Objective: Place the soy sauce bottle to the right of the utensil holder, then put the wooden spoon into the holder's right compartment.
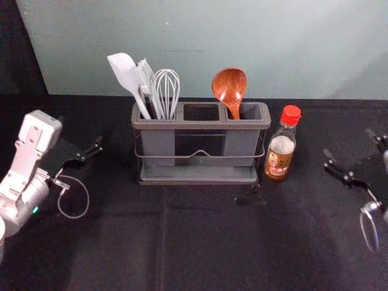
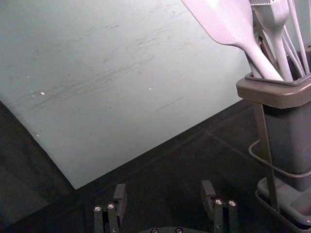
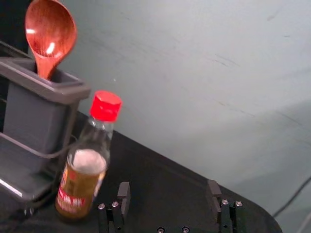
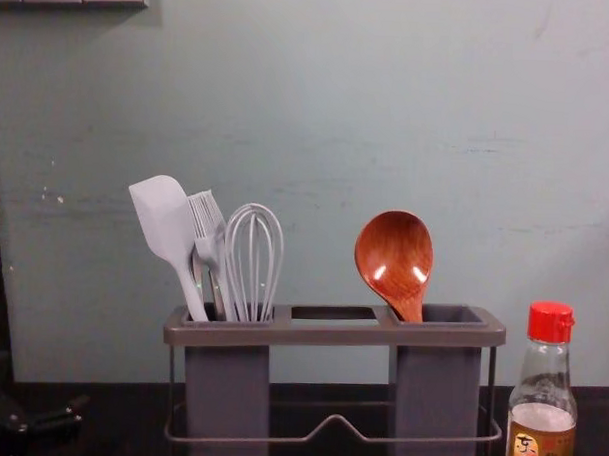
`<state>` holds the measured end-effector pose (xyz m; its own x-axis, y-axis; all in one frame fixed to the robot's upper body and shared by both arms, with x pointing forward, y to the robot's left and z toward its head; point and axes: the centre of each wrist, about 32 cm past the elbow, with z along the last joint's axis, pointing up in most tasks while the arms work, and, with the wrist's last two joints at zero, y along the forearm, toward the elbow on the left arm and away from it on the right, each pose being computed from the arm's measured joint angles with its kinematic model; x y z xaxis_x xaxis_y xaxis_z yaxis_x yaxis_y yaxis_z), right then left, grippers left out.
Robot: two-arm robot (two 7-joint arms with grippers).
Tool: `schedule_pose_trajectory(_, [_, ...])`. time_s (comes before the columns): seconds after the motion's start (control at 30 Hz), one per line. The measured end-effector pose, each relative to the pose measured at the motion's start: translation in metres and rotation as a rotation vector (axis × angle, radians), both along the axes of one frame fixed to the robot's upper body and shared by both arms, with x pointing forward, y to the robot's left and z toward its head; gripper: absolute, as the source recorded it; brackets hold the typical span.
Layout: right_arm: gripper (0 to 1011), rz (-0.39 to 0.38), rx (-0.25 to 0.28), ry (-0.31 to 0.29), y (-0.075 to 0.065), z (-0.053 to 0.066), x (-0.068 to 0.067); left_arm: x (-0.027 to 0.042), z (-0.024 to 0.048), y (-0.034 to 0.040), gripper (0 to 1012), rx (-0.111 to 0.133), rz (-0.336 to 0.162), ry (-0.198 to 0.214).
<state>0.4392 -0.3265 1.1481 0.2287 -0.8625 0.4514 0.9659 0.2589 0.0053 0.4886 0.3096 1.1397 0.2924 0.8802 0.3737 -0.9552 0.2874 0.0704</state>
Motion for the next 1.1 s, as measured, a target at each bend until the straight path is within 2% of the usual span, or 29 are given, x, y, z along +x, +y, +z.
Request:
schedule_pose_trajectory(0.23, [1002, 0.014, 0.013, -0.022, 0.018, -0.001, 0.021, 0.0, 0.0, 0.0, 1005, 0.0, 0.0, 0.0])
schedule_pose_trajectory(0.3, [1003, 0.003, 0.02, -0.028, 0.021, -0.003, 0.022, 0.0, 0.0, 0.0, 1005, 0.0, 0.0, 0.0])
schedule_pose_trajectory(0.53, [1003, -0.058, 0.048, -0.043, 0.031, -0.011, 0.021, 0.0, 0.0, 0.0, 1005, 0.0, 0.0, 0.0])
schedule_pose_trajectory(0.77, [1002, -0.082, 0.061, -0.031, 0.029, -0.02, 0.018, 0.0, 0.0, 0.0, 1005, 0.0, 0.0, 0.0])
schedule_pose_trajectory(1.1, [1003, -0.087, 0.065, -0.028, 0.029, -0.024, 0.018, 0.0, 0.0, 0.0, 1005, 0.0, 0.0, 0.0])
